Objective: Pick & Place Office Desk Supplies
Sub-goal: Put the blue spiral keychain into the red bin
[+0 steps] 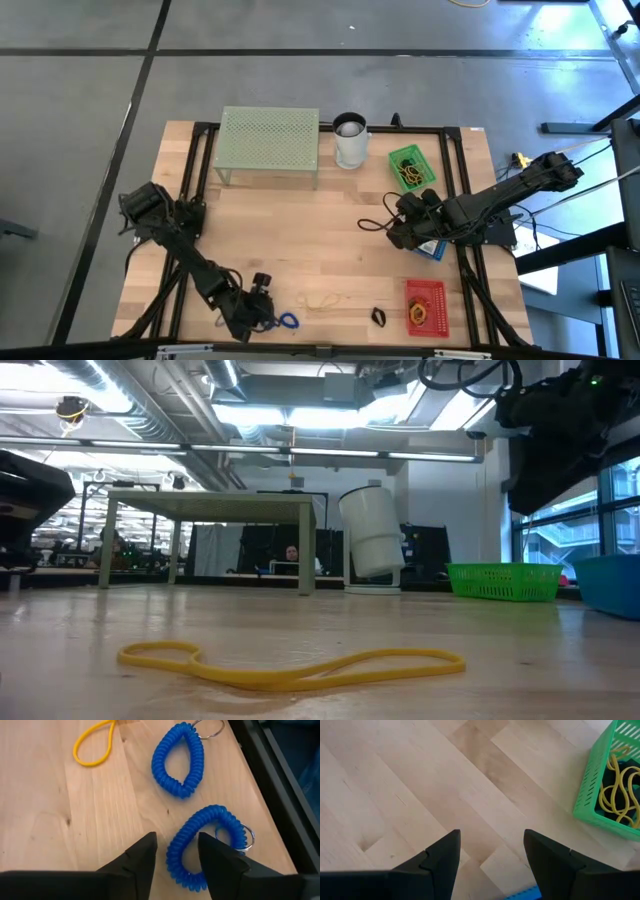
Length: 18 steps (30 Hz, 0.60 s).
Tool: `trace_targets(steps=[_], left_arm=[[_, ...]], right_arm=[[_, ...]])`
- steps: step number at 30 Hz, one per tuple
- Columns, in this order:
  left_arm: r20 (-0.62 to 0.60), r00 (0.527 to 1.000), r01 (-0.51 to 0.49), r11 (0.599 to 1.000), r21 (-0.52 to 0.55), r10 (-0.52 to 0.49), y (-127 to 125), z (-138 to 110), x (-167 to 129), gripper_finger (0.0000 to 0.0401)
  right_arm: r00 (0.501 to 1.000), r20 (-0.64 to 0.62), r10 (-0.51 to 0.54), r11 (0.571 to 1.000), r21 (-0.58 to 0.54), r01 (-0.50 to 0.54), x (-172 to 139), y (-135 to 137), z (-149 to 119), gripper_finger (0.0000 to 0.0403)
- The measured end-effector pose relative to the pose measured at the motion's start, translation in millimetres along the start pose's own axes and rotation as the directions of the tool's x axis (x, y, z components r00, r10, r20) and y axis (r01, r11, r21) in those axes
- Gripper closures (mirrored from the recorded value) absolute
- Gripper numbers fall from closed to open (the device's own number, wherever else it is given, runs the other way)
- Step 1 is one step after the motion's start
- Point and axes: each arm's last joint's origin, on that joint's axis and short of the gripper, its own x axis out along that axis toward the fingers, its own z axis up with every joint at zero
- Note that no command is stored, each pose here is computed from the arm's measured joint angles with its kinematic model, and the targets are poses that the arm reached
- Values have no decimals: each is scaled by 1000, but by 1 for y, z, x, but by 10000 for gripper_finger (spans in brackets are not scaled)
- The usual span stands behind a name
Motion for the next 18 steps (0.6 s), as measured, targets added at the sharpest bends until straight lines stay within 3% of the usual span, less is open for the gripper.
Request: trace_targets(steps=[10,14,18], left_arm=[[-5,1000,4,998,67,-4,0,0,0,386],[43,998,-44,994,102,39,1,3,-7,381],[153,978,-165,975,151,141,7,14,-22,381]], right_arm=[[1000,8,-1,1000,0,1,0,0,0,183],[1000,9,1,1000,2,-1,0,0,0,183],[1000,11,4,1000,4,-4,0,1,1,183]])
